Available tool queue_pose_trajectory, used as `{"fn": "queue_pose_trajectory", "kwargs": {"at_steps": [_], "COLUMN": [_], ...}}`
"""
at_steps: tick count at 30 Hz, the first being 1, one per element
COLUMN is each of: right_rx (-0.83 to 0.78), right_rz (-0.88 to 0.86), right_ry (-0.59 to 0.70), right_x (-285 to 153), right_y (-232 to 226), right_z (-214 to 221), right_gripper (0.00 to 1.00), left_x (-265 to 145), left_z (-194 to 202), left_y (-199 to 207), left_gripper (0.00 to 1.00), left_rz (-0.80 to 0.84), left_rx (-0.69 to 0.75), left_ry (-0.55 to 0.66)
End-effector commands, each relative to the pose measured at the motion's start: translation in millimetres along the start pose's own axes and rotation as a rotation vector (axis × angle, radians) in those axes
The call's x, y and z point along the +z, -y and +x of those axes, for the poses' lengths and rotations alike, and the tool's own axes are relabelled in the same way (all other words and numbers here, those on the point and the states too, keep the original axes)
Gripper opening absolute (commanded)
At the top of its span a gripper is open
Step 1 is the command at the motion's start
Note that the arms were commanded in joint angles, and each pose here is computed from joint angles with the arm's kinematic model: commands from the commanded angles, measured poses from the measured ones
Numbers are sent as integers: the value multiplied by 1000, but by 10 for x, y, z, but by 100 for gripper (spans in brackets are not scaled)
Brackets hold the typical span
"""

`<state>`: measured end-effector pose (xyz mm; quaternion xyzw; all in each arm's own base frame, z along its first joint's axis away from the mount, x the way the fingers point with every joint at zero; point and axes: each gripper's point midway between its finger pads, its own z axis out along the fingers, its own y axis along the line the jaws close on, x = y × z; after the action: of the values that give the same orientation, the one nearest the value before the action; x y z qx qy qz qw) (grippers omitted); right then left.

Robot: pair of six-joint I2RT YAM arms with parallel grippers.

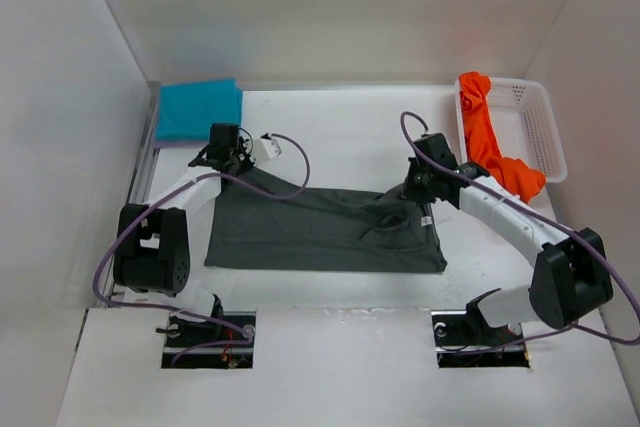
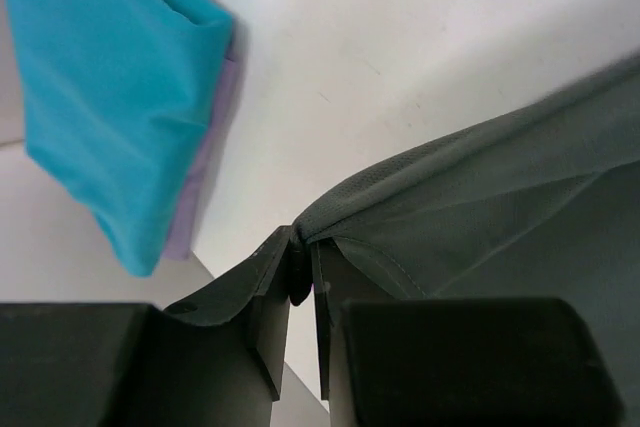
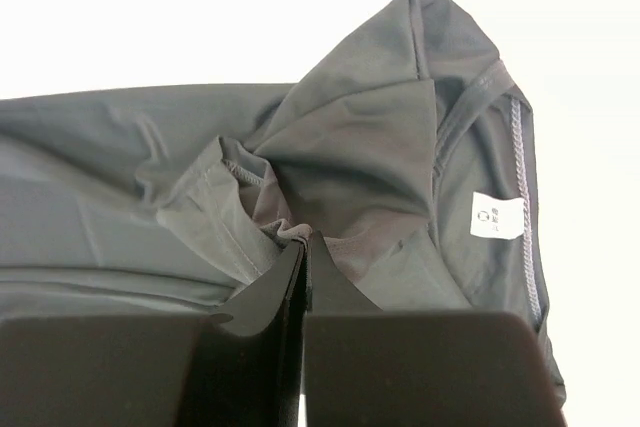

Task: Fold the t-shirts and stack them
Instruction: Fold the other side of the tshirt into a rectangle

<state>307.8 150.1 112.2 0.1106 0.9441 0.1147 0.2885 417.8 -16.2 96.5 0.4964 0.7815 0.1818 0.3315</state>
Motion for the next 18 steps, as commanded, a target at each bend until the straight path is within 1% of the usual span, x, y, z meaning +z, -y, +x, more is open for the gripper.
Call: {"fn": "queue_pose_trajectory", "kwargs": {"at_steps": [1,4,7,9,14,18], "right_rx": [-10,17,35,42,36,33], "right_rz": [1,0,-6,-13,-27,-24], "right_ry": [5,-13,-24,-32,-81,-99], "right_x": [-100,-152,-226,-256,-199,-123], "right_y": [54,108,140,137,84,73], "right_z": [70,238,355,430,642,726], "right_gripper": [0,0,0,0,0,0], "left_x": [-114,-199,-370,-445,-530,-598], "left_z": [-25,105,216,304,502,605], "left_y": [-80,39,137,268,694,941], "left_gripper": [13,12,12,12,11,11], "left_rz": [-93,-89,-64,-3,203,308], "left_rx": [40,68,85,109,114,139], "left_ry": [36,17,13,2,-38,-77]}}
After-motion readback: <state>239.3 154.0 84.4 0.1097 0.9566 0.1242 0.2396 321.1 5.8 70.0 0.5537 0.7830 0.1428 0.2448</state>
